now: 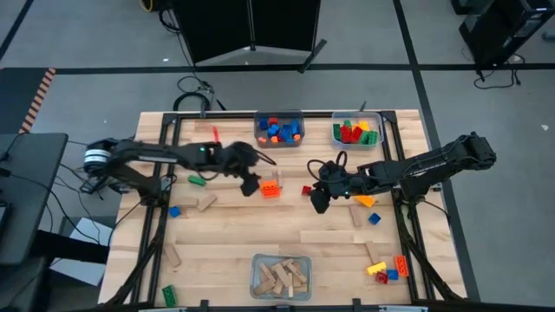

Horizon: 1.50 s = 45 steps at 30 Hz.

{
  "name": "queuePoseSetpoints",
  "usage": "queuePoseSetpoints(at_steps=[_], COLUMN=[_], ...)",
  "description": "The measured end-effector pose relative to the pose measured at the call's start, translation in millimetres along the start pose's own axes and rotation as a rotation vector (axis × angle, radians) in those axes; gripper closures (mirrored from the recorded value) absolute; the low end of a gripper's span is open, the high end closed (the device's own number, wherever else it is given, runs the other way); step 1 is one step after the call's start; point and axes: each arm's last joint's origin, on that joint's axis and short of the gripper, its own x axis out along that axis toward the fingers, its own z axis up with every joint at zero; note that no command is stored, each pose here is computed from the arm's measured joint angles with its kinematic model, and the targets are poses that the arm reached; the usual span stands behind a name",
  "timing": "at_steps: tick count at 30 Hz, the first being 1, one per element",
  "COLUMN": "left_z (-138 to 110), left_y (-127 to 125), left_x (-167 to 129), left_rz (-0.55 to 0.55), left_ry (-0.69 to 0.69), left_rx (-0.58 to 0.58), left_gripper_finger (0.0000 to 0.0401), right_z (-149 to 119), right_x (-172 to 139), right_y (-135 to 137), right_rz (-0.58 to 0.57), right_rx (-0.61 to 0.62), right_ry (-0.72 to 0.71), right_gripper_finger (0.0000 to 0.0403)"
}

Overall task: Sort blocks by size
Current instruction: Put the large orange game piece into the transparent bin

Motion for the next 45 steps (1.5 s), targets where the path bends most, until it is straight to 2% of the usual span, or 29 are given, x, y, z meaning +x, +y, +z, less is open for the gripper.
queuePoseSetpoints(at_steps=[4,6,13,24,38,45], left_z=[-4,-8,-24,-28,-31,-39], left_y=[-12,-16,-18,-18,-20,-21], left_x=[29,41,72,82,95,107], left_rz=[-0.17,-0.194,-0.181,-0.168,-0.191,-0.169], left_ry=[0.045,0.072,0.17,0.172,0.166,0.207], left_rx=[0.097,0.122,0.176,0.287,0.282,0.205], left_gripper_finger=[0.0141,0.0141,0.0141,0.0141,0.0141,0.0152], right_z=[0,0,1,2,3,3], right_x=[0,0,0,0,0,0], right_y=[0,0,0,-1,-1,-1], right_rz=[-0.004,-0.012,-0.014,-0.039,-0.04,-0.039], right_rx=[0.028,0.041,0.057,0.059,0.058,0.057], right_ry=[-0.006,-0.016,-0.025,-0.066,-0.072,-0.072], right_gripper_finger=[0.0198,0.0198,0.0198,0.0198,0.0198,0.0198])
